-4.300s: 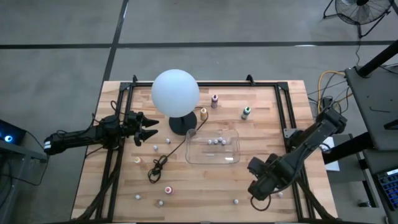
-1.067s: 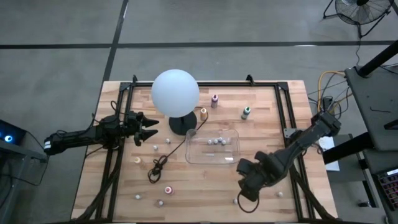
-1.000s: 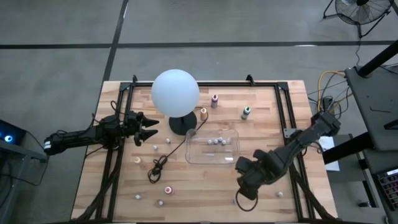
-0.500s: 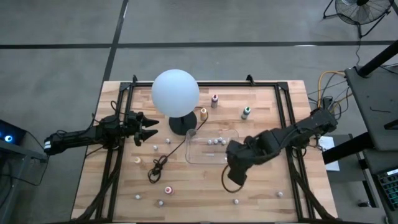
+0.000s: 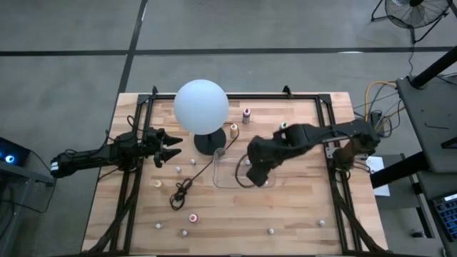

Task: Pick & Place food coloring
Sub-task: Put the small black food coloring bottle into the transparent bin

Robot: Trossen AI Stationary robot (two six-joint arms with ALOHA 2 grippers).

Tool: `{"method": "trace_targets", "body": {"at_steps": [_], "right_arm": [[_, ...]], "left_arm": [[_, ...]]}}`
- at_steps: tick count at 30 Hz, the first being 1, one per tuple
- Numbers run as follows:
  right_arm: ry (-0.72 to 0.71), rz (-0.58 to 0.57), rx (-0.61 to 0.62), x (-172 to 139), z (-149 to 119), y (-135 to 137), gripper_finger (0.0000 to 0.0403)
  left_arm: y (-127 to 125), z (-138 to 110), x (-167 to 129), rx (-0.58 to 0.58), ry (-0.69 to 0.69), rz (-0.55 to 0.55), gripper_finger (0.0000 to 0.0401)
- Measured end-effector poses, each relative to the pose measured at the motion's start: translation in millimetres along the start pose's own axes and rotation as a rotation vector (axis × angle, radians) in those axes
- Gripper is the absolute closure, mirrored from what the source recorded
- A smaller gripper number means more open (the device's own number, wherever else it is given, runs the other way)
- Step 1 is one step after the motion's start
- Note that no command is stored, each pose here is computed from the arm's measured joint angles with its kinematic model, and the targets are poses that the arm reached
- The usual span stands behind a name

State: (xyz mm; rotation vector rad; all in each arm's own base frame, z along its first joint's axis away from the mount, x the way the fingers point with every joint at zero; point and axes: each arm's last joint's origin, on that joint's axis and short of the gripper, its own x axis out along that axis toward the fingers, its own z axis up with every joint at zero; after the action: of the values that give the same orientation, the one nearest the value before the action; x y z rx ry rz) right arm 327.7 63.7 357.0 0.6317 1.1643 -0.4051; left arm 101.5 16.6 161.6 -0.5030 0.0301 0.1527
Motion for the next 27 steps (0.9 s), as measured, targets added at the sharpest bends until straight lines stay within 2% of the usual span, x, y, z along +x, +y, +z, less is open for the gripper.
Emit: {"method": "trace_targets", "body": {"at_steps": [12, 19, 27], "right_arm": [[-0.064, -0.003, 0.072, 5, 52, -4, 0.0335], [-0.028, -0.041, -0.012, 26, 58, 3, 0.0335], [0.030, -0.088, -0.171, 54, 57, 11, 0.0335]], "left_arm": [[0, 0, 0, 0.000, 0.005, 0.003, 0.0122], [0, 0, 0, 0.000, 0.005, 0.003, 0.0122], [0, 0, 0, 0.000, 0.006, 0.003, 0.0122]]}}
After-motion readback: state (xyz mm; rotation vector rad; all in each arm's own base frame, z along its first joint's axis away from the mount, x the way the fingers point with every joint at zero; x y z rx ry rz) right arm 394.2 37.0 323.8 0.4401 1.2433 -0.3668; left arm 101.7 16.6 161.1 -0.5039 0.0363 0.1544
